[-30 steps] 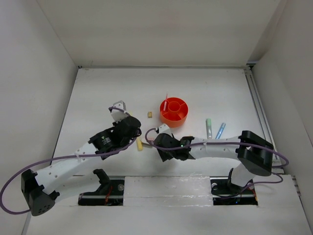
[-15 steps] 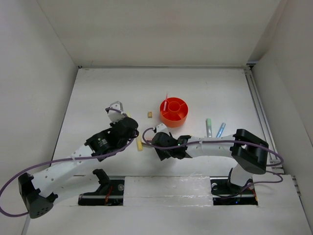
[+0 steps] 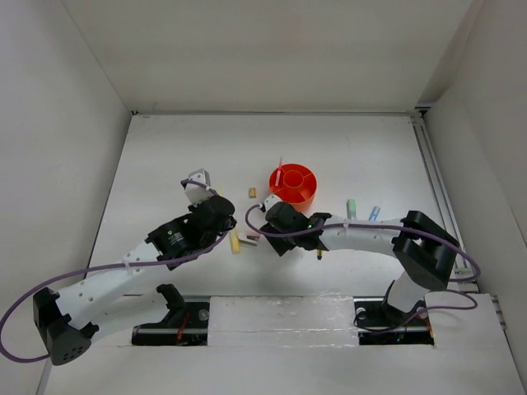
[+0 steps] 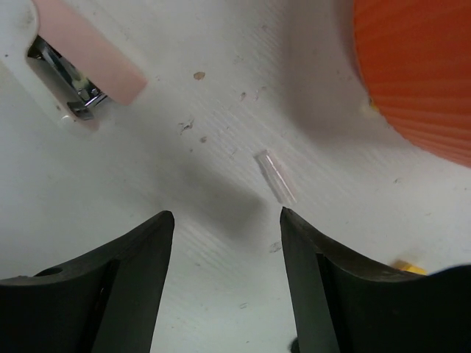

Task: Sort the stationery into containers
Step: Pick up the pen cap from the center of the board.

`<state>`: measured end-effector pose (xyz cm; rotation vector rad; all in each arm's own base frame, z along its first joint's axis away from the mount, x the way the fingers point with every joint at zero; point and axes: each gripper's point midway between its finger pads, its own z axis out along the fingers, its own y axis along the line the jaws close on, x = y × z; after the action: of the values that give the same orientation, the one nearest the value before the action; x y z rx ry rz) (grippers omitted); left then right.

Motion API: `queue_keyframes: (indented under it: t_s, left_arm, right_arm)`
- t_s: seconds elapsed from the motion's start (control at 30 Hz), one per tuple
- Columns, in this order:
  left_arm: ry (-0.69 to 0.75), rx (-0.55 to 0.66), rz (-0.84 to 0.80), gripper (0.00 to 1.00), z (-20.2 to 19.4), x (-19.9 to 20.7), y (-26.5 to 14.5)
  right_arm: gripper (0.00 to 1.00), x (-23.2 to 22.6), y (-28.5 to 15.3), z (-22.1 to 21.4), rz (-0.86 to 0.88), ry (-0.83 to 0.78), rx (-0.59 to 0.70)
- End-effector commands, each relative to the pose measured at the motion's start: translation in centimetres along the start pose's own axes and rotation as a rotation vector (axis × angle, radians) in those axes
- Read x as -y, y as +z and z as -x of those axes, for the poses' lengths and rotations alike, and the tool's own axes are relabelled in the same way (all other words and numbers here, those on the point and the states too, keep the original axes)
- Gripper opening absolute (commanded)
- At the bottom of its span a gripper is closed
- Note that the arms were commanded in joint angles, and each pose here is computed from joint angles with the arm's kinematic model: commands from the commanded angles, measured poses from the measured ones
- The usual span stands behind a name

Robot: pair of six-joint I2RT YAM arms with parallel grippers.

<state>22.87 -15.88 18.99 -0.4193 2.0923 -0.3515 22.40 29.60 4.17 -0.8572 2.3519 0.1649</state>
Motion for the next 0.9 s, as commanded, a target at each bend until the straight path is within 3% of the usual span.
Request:
queue_keyframes:
  t_s: [0.0, 0.33, 0.5, 0.87]
  left_arm:
    - [-0.025, 0.024, -0.038, 0.0, 1.0, 1.1, -0.1]
    - [0.005, 0.001, -0.081, 0.0, -0.2, 1.8, 0.6]
    - [0.01, -0.003, -0.075, 0.0, -0.5, 1.5, 0.7]
    - [0.008, -0.002, -0.077, 0.0, -0.4, 1.2, 0.5]
  right_arm:
    - [0.66, 1.1, 0.2, 2.9, 0.054, -0.045, 0.067]
    - [0.66, 4.2, 2.3, 5.0, 0.102, -0.056, 0.118]
    - [0.66, 3.7, 4.2, 4.3, 0.152, -0.058, 0.072]
    - [0.55, 3.6, 5.0, 2.1, 0.127, -0.017, -0.004]
